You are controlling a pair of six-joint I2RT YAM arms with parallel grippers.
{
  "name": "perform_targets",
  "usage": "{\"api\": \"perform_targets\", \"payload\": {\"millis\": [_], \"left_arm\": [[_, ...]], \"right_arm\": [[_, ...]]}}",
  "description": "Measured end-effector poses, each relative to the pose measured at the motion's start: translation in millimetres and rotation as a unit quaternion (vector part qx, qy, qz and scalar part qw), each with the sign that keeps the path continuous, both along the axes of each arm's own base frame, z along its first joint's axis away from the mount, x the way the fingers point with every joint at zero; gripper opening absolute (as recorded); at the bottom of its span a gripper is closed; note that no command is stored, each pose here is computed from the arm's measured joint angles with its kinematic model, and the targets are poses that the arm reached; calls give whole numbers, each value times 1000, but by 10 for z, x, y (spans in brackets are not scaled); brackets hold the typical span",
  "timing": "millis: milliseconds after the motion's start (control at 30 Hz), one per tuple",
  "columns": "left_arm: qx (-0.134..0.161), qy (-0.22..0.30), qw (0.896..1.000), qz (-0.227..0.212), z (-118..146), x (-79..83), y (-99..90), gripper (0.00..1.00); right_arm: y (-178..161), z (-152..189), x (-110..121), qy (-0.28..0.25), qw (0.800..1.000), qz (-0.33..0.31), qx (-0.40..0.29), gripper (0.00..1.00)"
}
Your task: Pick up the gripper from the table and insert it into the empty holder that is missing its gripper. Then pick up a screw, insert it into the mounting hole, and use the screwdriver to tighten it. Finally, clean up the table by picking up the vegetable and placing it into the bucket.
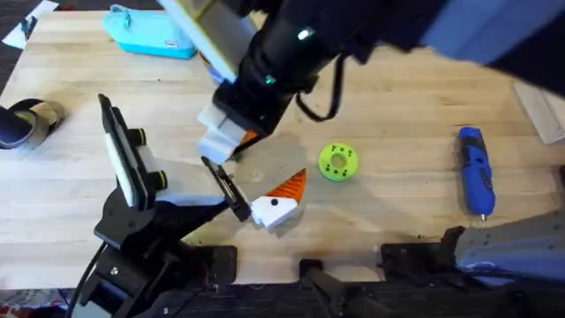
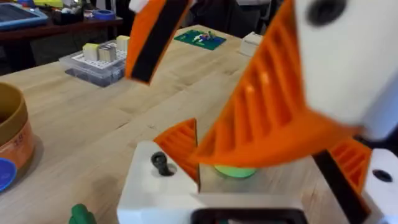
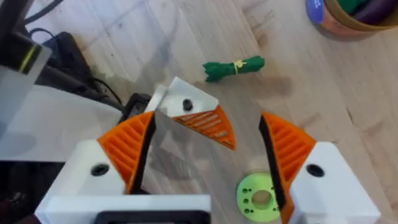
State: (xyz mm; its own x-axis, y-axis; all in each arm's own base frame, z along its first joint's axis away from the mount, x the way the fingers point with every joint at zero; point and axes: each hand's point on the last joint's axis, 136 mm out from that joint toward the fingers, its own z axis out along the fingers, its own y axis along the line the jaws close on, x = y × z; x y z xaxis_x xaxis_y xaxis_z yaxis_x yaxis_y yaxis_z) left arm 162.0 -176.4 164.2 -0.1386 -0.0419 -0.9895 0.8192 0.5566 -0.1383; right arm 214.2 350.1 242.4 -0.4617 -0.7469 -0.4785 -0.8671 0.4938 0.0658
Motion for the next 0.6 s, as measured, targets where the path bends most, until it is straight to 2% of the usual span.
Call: {"api": "perform_targets", "payload": {"millis": [233,600], "left_arm": [[0,0,1000,0,0,0,0,992],[0,0,1000,0,0,0,0,992]], "right_arm": [[-347,297,135,-15,999,-39,21,995],[-472,290,141,-8,999,-50,10,995]]}}
